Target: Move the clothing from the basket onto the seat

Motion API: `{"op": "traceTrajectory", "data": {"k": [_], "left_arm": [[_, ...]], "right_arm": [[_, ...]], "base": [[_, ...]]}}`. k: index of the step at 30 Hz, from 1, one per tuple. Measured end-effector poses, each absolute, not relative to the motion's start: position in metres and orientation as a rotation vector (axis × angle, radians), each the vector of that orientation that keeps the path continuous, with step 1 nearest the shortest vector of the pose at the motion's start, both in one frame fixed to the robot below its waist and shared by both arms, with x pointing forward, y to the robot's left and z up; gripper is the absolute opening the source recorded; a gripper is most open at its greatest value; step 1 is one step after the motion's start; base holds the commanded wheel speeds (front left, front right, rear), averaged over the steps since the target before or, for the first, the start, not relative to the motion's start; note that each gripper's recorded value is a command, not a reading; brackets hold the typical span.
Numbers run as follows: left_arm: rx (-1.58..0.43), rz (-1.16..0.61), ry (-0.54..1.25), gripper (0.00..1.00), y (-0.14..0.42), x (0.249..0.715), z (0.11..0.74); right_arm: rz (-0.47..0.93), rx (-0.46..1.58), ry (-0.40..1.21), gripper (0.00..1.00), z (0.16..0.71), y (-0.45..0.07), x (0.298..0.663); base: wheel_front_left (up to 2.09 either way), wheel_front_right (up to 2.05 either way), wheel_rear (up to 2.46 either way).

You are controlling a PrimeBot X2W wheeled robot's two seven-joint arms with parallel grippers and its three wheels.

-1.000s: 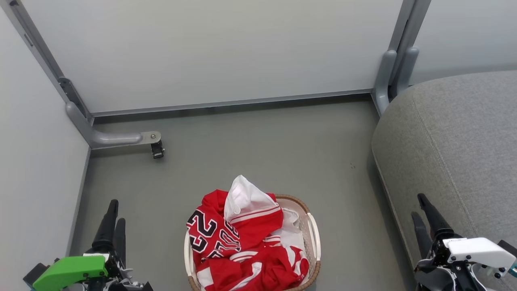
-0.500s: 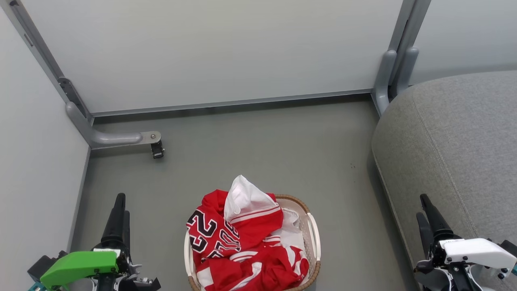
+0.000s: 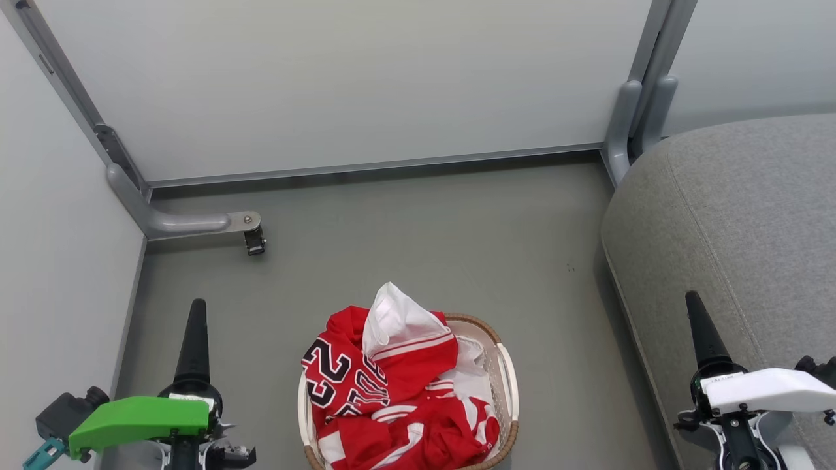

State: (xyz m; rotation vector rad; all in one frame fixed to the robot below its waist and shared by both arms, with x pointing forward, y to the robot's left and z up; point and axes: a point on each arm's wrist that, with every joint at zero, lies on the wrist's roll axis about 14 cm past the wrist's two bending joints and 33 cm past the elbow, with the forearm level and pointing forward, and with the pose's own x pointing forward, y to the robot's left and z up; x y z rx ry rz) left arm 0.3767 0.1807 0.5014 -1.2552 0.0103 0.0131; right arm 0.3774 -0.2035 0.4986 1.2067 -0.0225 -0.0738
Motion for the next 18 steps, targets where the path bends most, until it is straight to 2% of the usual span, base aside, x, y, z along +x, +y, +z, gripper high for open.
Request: {"op": "traceTrajectory", "data": {"k": [18], "left_arm": [[-0.880,-0.012,-0.013,1.00,0.174,0.376,0.511]], "right_arm": [[0.015,0.797,-0.017,1.00,0.508,-0.179,0.376]], "base": [[0.00,0.00,0.00]]}}
